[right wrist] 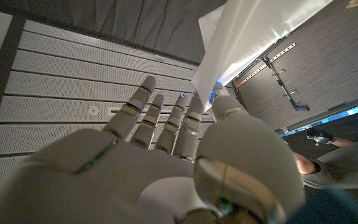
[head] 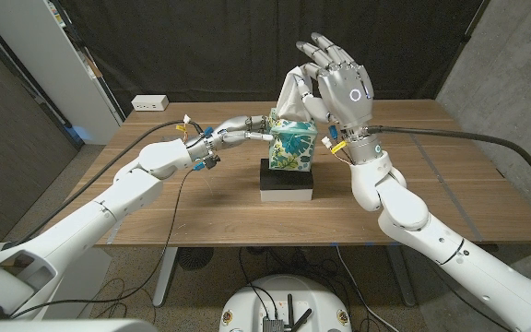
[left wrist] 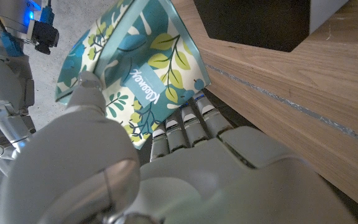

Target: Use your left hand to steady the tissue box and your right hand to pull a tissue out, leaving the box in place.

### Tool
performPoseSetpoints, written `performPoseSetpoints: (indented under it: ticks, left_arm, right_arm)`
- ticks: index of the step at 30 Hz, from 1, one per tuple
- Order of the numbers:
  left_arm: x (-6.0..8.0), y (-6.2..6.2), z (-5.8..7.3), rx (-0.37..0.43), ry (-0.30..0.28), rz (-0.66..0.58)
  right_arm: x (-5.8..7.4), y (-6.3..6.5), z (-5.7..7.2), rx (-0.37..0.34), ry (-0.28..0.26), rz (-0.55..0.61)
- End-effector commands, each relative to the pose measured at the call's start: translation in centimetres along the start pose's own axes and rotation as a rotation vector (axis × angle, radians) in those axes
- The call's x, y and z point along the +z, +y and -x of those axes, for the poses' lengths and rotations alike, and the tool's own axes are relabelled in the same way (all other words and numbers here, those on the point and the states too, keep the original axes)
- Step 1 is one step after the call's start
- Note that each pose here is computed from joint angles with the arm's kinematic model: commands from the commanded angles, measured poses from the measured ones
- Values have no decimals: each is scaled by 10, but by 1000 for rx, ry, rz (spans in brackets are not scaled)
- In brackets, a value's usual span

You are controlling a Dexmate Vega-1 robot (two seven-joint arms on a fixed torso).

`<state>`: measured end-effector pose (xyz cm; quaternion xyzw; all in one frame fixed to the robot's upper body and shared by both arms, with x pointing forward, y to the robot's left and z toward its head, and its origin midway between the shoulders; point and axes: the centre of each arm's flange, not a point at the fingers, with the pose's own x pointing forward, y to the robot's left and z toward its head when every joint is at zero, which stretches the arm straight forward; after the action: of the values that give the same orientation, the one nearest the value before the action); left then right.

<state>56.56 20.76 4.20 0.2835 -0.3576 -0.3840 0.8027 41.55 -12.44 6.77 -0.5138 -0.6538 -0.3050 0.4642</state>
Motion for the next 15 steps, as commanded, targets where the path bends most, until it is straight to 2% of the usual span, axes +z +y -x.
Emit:
performPoseSetpoints:
  ticks: [1,15]
  left_arm:
    - [-3,3,-2,-3,1,3]
    - [-2,4,-4,-16,5,4]
  right_arm:
    - [-2,7,-12,-42,-19,23]
    - [-11,6,-27,-30,24,-1]
